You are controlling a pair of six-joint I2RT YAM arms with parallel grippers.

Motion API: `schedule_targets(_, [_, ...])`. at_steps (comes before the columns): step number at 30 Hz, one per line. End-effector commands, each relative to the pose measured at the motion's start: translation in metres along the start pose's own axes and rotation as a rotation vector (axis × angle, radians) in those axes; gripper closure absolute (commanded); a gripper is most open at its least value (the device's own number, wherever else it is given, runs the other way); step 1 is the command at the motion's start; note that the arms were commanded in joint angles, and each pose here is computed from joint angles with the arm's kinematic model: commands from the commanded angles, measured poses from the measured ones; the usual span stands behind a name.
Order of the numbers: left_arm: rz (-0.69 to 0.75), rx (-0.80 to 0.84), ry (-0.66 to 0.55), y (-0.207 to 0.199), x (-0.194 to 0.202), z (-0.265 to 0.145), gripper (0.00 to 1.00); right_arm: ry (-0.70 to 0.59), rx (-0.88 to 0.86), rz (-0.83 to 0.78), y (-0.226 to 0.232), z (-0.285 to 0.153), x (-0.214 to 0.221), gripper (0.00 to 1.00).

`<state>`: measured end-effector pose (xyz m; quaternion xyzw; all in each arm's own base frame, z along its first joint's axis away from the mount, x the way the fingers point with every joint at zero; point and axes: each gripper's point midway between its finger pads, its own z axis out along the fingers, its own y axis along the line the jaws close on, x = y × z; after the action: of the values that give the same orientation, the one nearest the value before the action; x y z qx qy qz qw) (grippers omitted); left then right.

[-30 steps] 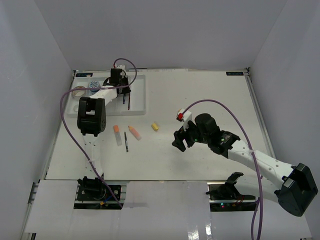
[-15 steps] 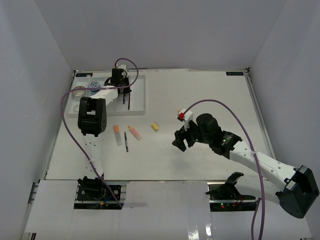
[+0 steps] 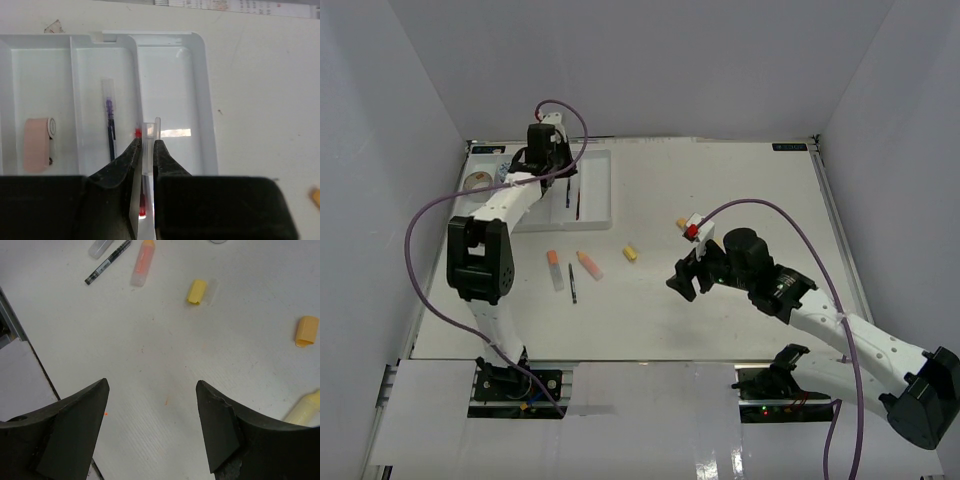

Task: Sort the stationery into containers
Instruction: Place the pen cap at the center of the board.

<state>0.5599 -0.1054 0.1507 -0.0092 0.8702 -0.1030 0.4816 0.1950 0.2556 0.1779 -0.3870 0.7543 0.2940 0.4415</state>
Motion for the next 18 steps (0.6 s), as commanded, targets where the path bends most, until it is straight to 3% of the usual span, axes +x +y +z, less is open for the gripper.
schedule_targets(1, [-0.016,0.086,0.022,-0.043,0.008,-0.054,1.0,-0.051,0.014,-0.01,-0.002,-0.005,-0.012,0.23])
schedule_targets(3, [-0.013,0.125,0.029,-0.073,0.019,-0.081,1.0,-0.055,0.011,-0.011,-0.001,-0.005,-0.012,0.23])
schedule_targets(7, [-0.031,0.162,0.16,-0.108,0.093,-0.113,0.97,-0.063,0.004,-0.013,0.001,-0.007,-0.013,0.23])
schedule_targets(9, [-0.101,0.17,0.198,-0.115,0.116,-0.122,0.95,-0.07,0.001,-0.015,0.002,-0.009,-0.014,0.23])
schedule_targets(14, [-0.117,0.138,0.283,-0.119,0.182,-0.134,0.94,-0.068,-0.003,0.011,0.004,-0.011,-0.011,0.23])
schedule_targets(18, [-0.125,0.113,0.284,-0.117,0.201,-0.128,0.87,-0.077,-0.005,0.014,0.005,-0.014,-0.011,0.23])
